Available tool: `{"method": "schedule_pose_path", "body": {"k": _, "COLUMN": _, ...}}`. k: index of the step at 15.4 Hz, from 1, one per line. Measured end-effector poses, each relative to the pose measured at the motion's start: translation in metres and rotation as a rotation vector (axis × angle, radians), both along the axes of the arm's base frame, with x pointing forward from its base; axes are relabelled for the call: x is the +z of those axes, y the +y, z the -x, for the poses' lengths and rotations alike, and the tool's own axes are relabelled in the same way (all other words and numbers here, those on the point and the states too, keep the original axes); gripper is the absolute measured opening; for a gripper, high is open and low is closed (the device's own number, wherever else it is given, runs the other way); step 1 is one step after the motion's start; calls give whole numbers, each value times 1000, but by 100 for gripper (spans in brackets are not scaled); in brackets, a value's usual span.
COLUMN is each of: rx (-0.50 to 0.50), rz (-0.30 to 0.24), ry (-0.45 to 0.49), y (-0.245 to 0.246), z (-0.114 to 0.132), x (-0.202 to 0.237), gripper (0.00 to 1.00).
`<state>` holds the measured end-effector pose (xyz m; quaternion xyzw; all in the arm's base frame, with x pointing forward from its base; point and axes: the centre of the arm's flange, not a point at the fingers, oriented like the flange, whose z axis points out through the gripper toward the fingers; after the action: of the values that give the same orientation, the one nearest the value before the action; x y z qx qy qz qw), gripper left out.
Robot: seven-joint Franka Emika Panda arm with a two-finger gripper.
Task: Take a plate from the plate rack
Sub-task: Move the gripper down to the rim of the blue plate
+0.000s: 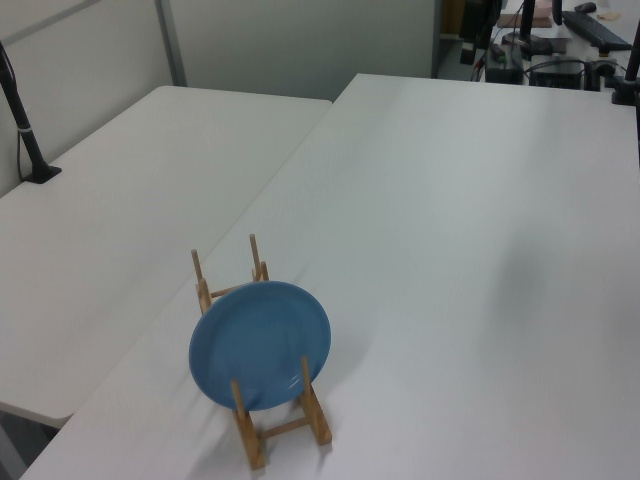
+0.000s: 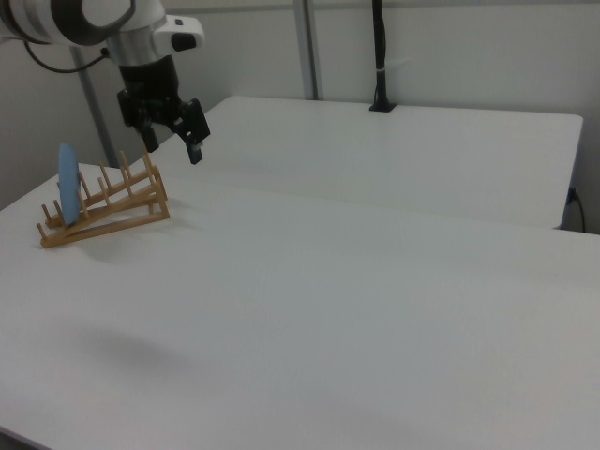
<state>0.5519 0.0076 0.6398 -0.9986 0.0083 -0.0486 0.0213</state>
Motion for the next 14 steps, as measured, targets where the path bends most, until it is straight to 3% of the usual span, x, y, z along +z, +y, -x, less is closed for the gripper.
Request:
{"method": "schedule_pose_path", "body": {"k": 3, "rx": 208, "rz": 14, "ry": 11, "y": 30, "z": 2, "x": -4, "gripper": 100}}
{"method": "schedule_pose_path", "body": {"k": 6, "rx": 331, "rz": 20, "ry": -18, "y": 73, "z": 2, "x": -2, "gripper": 100}}
{"method": "schedule_pose_path", "body": {"k": 8, "rx": 347, "rz": 20, "ry": -97, "y": 113, "z": 0, "x": 4, "gripper": 100}}
{"method": "schedule_pose_path", "body": {"k": 12, "rx": 333, "rz": 125, "ry": -224, "y": 229, "z": 7, "x": -9, "gripper": 100}}
{"method": "schedule_pose_path", "body": {"k": 14, "rx": 330, "rz": 122, "ry": -281, "y": 281, "z": 14, "x": -20, "gripper": 100}}
